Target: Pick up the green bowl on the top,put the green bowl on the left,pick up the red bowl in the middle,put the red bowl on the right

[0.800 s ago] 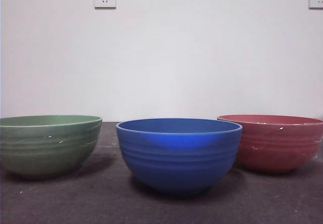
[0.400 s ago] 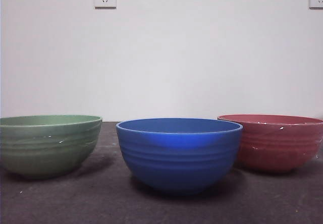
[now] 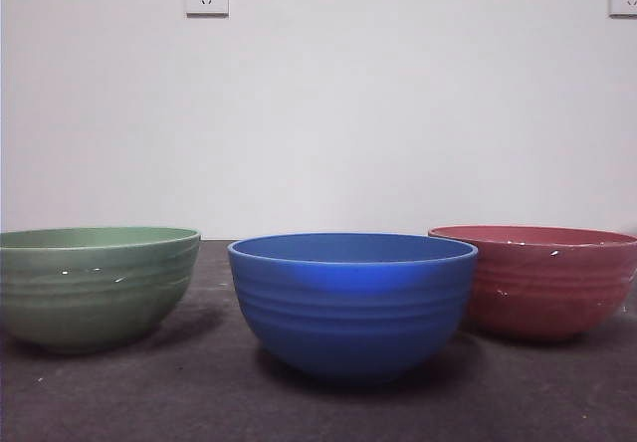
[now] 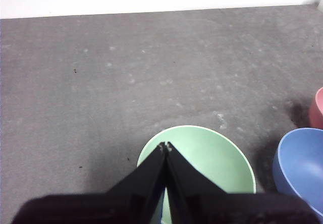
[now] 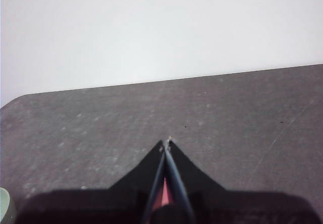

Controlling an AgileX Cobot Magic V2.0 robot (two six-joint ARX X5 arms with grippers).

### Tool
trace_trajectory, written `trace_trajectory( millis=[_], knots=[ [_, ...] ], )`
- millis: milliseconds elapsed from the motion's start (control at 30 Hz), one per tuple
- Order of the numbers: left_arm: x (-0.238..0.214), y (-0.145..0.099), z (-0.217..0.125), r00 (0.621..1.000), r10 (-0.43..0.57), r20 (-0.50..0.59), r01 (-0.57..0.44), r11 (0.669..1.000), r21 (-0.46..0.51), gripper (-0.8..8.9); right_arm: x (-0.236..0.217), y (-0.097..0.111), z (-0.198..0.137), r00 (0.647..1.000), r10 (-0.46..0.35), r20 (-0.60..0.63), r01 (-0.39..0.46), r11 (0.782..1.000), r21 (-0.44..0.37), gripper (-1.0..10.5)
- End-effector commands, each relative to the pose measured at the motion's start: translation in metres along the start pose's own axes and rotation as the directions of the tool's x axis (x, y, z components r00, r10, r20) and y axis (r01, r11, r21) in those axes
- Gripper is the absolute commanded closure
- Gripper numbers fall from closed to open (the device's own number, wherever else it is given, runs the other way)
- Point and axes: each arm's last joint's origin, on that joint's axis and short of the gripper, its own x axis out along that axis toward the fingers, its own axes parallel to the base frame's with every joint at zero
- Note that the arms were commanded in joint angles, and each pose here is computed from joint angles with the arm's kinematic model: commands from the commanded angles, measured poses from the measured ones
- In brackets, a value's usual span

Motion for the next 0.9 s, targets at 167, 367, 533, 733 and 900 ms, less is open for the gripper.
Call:
trace_trajectory(
  millis=[167, 367, 533, 733, 900],
  knots=[
    [-0.029, 0.002, -0.011, 0.994, 0.052, 0.1, -0.059, 0.996, 0.071, 8.17, 0.001, 0.0, -0.001, 1.0, -0.005, -0.001, 0.005, 1.0, 0.011, 9.5],
    [-0.022, 0.014, -0.05, 0.933, 0.166, 0.318, -0.186, 0.982, 0.034, 8.17, 0.001, 0.0, -0.002, 1.0, -0.006, -0.007, 0.006, 1.0, 0.011, 9.5],
    [0.01, 0.027, -0.089, 0.915, 0.229, 0.331, -0.25, 0.968, 0.021, 8.17, 0.001, -0.001, -0.003, 1.0, -0.009, -0.02, 0.009, 1.0, 0.009, 9.5],
    [0.034, 0.034, -0.122, 0.94, 0.24, 0.242, -0.251, 0.968, 0.015, 8.17, 0.001, -0.001, -0.004, 1.0, -0.009, -0.024, 0.009, 1.0, 0.008, 9.5],
    [0.04, 0.035, -0.134, 0.954, 0.242, 0.174, -0.248, 0.969, 0.01, 8.17, 0.001, -0.001, -0.004, 1.0, -0.009, -0.024, 0.009, 1.0, 0.008, 9.5]
  ],
)
